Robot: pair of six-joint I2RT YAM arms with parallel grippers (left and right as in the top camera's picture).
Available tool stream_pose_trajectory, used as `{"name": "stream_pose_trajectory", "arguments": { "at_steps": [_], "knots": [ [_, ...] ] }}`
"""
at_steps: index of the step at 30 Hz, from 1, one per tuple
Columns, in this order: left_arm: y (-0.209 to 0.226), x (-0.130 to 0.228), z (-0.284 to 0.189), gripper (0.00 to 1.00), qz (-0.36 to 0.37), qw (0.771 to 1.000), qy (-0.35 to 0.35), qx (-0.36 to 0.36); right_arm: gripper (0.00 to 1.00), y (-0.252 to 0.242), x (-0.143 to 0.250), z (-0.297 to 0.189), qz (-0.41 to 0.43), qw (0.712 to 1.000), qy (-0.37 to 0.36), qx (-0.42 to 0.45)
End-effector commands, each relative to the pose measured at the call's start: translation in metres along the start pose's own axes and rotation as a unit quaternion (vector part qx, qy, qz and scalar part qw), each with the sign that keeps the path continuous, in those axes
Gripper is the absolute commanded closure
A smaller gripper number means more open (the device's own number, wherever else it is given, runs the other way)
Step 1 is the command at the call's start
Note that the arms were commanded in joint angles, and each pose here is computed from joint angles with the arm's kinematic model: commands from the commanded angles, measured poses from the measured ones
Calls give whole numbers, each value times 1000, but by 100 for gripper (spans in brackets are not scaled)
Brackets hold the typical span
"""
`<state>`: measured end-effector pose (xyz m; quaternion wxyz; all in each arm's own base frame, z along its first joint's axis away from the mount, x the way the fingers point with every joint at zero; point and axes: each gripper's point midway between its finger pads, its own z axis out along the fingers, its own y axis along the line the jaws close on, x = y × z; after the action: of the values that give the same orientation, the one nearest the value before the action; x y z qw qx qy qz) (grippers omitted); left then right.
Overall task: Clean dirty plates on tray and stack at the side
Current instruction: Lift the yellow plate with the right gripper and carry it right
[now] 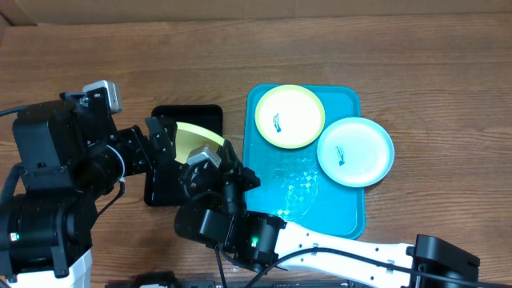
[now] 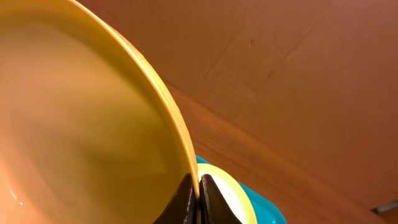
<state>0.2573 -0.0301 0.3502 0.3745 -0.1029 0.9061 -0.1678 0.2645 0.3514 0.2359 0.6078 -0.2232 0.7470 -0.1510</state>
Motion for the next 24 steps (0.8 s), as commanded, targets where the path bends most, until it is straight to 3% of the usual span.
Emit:
{"name": "stream_pose_trajectory", "arguments": {
  "at_steps": [1,10,17,20,24],
  "knots": [
    [-2,-5,-5,0,10,1000,-12,2,96,-8,-13,-4,4,1000,-10,15],
    [-2,-4,-5,0,9,1000,-11,2,96,-7,-13,0,30,999,-9,10],
    [-2,-4,-5,0,9,1000,-11,3,96,10,7,23,103,991,41,-73],
    [-2,-4,-5,0,9,1000,-11,2,96,24,25,30,167,970,98,-144],
    [-2,-4,-5,0,9,1000,-11,2,96,13,34,45,277,921,172,-211]
  ]
}}
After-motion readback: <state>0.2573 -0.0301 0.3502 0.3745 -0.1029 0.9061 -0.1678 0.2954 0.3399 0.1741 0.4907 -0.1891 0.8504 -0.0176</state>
